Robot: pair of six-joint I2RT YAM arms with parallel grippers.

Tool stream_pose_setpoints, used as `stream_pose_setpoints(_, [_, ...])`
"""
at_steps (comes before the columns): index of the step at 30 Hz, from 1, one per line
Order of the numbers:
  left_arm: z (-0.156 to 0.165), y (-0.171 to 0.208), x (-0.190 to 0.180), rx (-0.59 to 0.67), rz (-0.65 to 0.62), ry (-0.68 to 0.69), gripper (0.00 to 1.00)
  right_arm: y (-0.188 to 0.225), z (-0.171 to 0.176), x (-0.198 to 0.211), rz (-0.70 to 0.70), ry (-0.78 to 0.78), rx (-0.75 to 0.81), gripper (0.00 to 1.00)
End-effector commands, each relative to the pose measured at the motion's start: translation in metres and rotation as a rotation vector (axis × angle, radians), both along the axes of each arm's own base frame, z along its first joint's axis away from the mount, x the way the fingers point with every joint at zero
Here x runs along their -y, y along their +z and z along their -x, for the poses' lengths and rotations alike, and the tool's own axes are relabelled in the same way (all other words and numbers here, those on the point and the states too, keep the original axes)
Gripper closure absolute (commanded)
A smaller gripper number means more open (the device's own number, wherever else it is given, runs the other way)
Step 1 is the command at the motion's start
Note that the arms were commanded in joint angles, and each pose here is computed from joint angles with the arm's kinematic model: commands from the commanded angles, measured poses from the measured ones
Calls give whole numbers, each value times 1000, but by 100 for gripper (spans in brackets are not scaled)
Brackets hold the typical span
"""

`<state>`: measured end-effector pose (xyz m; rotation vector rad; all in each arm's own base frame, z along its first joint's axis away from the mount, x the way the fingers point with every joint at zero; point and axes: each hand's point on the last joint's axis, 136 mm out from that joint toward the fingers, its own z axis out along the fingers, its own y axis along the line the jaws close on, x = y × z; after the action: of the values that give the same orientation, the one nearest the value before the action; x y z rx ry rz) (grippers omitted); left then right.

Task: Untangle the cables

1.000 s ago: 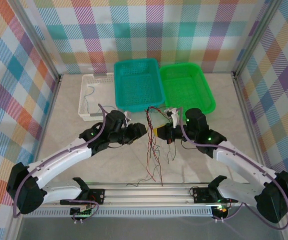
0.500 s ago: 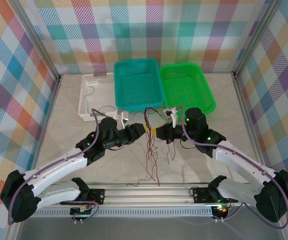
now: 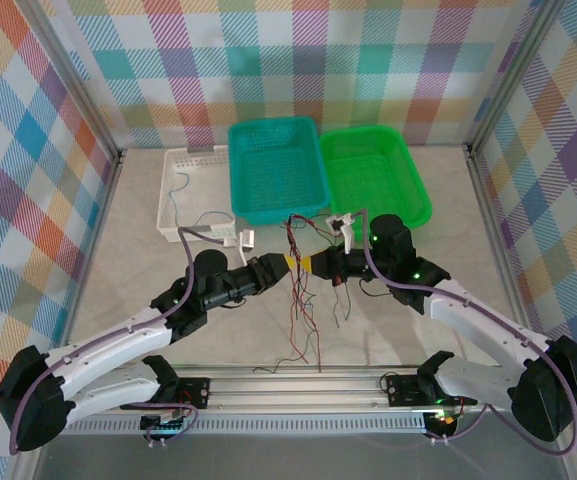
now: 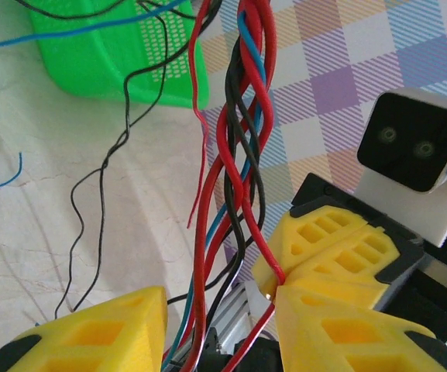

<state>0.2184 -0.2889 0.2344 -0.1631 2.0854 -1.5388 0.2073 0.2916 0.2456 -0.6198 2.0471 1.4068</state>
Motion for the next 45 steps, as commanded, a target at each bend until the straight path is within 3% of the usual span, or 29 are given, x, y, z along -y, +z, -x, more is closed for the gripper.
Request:
stream_pose_setpoints(1, [2, 19, 13, 68, 36, -30, 59, 31, 0, -6, -73, 30, 51, 100])
stream_pose_setpoints(5, [3, 15, 19, 74, 20, -46, 64, 35, 1, -5, -80, 26, 57, 100])
stream_pose_setpoints(8, [4, 10, 17, 71, 14, -38, 81, 35, 1, -5, -81, 25, 53, 100])
stream_pose_setpoints(10, [4, 8, 11, 78, 5, -20, 98, 33, 0, -4, -69, 12, 53, 100])
stream_pose_setpoints(11, [4, 9, 7, 87, -6, -6, 100, 31, -2, -2, -54, -5, 54, 100])
stream_pose_setpoints(18, [7, 8, -35, 100, -135, 64, 100, 9, -34, 46, 78, -280, 19, 100])
stream_pose_setpoints(23, [4, -2, -67, 3, -173, 97, 100, -18, -64, 105, 93, -539, -133, 100])
stream_pose_setpoints(26, [4, -10, -84, -61, -220, 112, 100, -26, -71, 130, 57, -619, -202, 100])
stream_pose_setpoints(34, [-1, -9, -132, -187, -289, 179, 100, -27, -69, 151, 50, -672, -220, 100])
stream_pose_setpoints(45, [-27, 65, -143, -29, -252, 236, 100, -10, -41, 138, -6, -526, -83, 100])
